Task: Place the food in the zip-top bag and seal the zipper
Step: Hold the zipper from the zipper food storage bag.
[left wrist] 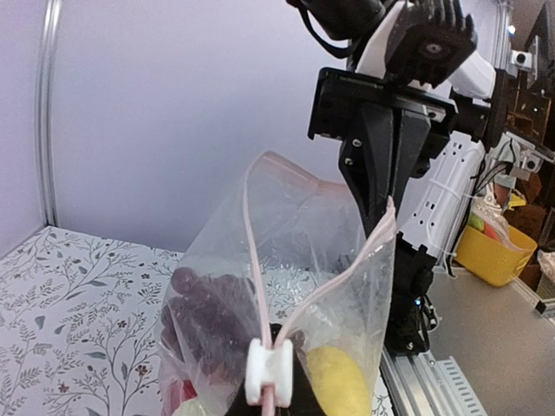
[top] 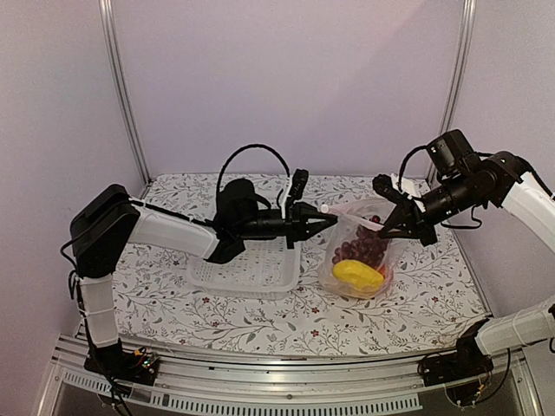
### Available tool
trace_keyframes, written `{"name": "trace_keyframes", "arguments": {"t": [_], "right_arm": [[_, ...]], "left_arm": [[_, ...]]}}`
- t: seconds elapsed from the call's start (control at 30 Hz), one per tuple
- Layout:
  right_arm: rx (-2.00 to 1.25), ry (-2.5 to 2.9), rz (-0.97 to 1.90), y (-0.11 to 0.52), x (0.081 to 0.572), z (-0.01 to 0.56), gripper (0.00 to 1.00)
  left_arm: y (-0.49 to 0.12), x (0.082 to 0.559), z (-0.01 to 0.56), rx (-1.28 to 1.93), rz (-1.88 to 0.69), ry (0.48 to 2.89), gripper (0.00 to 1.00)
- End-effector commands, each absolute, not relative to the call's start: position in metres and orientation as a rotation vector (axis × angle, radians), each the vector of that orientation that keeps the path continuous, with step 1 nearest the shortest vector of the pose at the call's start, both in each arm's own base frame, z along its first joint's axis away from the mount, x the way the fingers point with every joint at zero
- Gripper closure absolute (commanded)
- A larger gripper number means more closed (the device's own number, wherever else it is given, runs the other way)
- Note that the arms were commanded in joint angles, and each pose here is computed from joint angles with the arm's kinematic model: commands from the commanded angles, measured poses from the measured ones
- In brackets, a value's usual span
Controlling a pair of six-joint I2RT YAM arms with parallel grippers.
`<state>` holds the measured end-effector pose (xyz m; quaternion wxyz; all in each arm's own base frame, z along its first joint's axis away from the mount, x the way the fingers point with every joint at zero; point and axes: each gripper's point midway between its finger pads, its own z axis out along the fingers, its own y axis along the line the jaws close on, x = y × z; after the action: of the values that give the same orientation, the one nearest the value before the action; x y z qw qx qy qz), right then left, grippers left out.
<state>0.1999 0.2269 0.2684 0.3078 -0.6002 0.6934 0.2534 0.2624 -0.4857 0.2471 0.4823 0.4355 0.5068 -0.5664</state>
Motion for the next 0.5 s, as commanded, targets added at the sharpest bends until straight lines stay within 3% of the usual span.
{"name": "trace_keyframes", "arguments": {"t": [0.0, 0.23, 0.47], "right_arm": [[-1.545, 1.857, 0.603, 0.223, 0.212, 0.266, 1.00], [-1.329, 1.941, 0.412, 0.209, 0.259, 0.283, 0.93], [-1.472, 1.685, 0.669, 0.234, 0.218, 0.344, 0.72]], "left_arm": [[-0.472, 0.279, 0.264, 0.985, -1.314, 1.242, 1.00], [-0.467, 0.274, 0.266, 1.006, -1.203, 1.390, 1.00], [-0.474, 0.247, 0.261, 1.073, -1.071, 1.494, 1.00]]}}
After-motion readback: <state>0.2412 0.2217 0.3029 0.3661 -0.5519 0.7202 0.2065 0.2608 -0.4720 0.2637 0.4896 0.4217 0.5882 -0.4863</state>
